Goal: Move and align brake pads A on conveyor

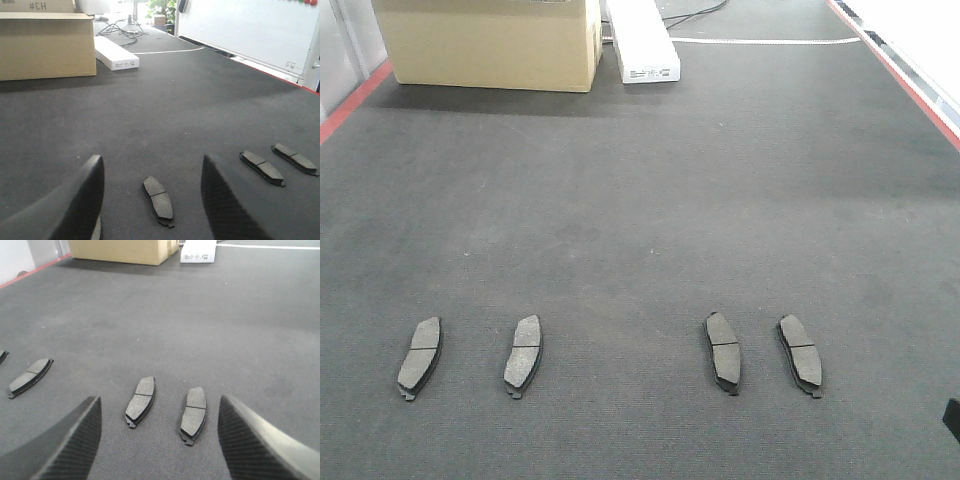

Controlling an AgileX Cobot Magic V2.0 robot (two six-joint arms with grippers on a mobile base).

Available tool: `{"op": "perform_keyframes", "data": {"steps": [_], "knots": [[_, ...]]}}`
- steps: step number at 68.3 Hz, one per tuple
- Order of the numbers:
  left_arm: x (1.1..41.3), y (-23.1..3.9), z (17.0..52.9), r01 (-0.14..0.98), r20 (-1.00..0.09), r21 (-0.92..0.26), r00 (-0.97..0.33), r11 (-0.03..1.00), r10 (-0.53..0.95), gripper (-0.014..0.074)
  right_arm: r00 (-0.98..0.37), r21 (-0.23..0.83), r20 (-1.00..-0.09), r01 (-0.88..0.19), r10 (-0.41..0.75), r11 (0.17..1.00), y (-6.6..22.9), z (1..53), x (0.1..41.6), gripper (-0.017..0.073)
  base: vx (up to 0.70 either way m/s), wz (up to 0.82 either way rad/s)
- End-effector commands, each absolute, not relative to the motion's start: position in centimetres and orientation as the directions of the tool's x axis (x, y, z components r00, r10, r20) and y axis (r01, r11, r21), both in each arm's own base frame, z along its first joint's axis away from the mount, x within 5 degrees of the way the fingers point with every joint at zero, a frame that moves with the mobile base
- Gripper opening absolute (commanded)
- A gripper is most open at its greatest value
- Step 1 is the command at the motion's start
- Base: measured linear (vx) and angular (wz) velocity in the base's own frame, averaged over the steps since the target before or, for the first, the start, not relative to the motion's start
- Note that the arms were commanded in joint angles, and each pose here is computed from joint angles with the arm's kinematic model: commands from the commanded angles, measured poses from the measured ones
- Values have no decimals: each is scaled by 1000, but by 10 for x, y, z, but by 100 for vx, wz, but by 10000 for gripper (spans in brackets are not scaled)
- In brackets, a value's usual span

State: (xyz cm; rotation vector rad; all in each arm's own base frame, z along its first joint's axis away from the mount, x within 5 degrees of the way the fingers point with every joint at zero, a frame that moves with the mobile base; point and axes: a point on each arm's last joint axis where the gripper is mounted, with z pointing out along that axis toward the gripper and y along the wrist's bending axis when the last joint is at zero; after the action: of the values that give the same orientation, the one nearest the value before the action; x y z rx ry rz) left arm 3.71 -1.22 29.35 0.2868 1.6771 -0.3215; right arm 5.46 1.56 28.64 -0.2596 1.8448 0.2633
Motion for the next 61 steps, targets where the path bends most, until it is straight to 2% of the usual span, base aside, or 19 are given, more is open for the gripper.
{"op": "perform_keyframes", "data": {"steps": [1, 5, 8, 12, 19, 21, 22, 61], "knots": [[37, -13, 307, 384, -998, -50, -52, 922, -33, 421, -178, 26, -983, -324, -34, 946, 17, 302, 56, 481, 0, 0], [37, -13, 307, 384, -998, -50, -52, 922, -33, 393, -178, 26, -983, -324, -34, 946, 17, 302, 56, 456, 0, 0], [37, -13, 307, 384, -998, -50, -52, 922, -33, 340, -178, 25, -983, -324, -35, 946, 17, 302, 56, 410, 0, 0], [37, -13, 307, 384, -998, -50, -52, 922, -33, 243, -178, 25, -983, -324, -35, 946, 17, 302, 56, 311, 0, 0], [37, -13, 307, 384, -998, -50, -51, 922, -33, -8, -167, 26, -985, -326, -30, 945, 17, 303, 56, 85, 0, 0], [37, -13, 307, 384, -998, -50, -50, 922, -33, -9, -164, 28, -986, -327, -28, 945, 17, 304, 56, -8, 0, 0], [37, -13, 307, 384, -998, -50, -50, 922, -33, -9, -164, 31, -986, -328, -25, 944, 17, 304, 56, -19, 0, 0], [37, -13, 307, 384, -998, -50, -54, 922, -32, -7, -176, 49, -984, -331, -10, 942, 18, 303, 56, -11, 0, 0]]}}
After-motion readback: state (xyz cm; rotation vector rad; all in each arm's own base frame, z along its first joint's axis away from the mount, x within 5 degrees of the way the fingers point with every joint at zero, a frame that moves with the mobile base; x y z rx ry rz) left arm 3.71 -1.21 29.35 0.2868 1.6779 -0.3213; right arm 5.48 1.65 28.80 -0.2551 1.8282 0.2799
